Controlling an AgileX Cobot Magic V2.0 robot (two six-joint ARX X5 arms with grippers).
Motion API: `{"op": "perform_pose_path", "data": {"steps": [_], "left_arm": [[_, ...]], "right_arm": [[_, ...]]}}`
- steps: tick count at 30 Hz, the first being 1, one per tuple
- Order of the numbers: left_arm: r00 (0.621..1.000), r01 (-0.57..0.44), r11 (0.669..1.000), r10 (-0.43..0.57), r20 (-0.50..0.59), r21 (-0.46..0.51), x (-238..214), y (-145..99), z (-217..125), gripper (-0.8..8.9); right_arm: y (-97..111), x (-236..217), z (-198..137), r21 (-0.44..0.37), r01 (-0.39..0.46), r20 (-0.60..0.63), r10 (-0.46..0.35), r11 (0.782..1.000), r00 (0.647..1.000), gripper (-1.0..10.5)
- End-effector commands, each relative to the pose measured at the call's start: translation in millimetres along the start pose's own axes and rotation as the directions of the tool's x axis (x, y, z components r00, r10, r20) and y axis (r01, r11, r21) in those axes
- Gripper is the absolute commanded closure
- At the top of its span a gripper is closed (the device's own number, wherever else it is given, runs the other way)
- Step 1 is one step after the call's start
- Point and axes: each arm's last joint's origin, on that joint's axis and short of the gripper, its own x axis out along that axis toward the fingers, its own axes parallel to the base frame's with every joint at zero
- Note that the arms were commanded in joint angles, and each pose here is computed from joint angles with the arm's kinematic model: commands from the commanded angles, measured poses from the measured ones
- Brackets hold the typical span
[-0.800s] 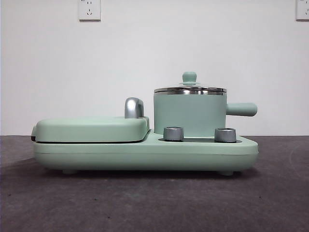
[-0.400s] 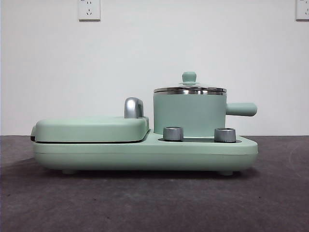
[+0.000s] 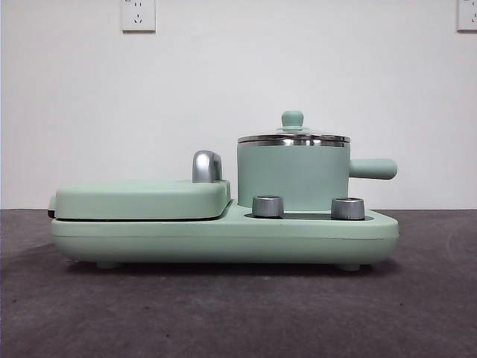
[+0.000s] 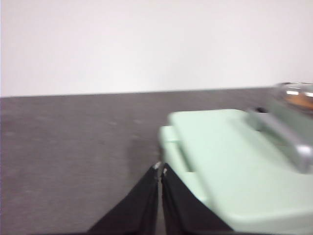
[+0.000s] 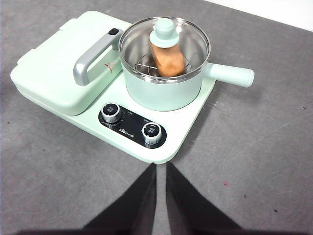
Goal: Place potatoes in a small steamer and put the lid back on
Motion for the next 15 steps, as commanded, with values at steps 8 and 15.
{"op": "perform_pose_path", "data": {"steps": [8,15], "left_arm": [[0.994,-0.085,0.996,0.084,0.064,0.016,8.4,7.6,-63.3,8.04],[0.996,-0.085,0.996,0.084,0.029,0.012,8.6,7.7,-66.7,8.04]], "right_arm": [[0.7,-1.0,3.2,0.003,-0.007,0.016,0.007,1.000,1.000,9.2],[0.7,-1.0,3.2,0.003,-0.007,0.016,0.007,1.000,1.000,9.2]]}}
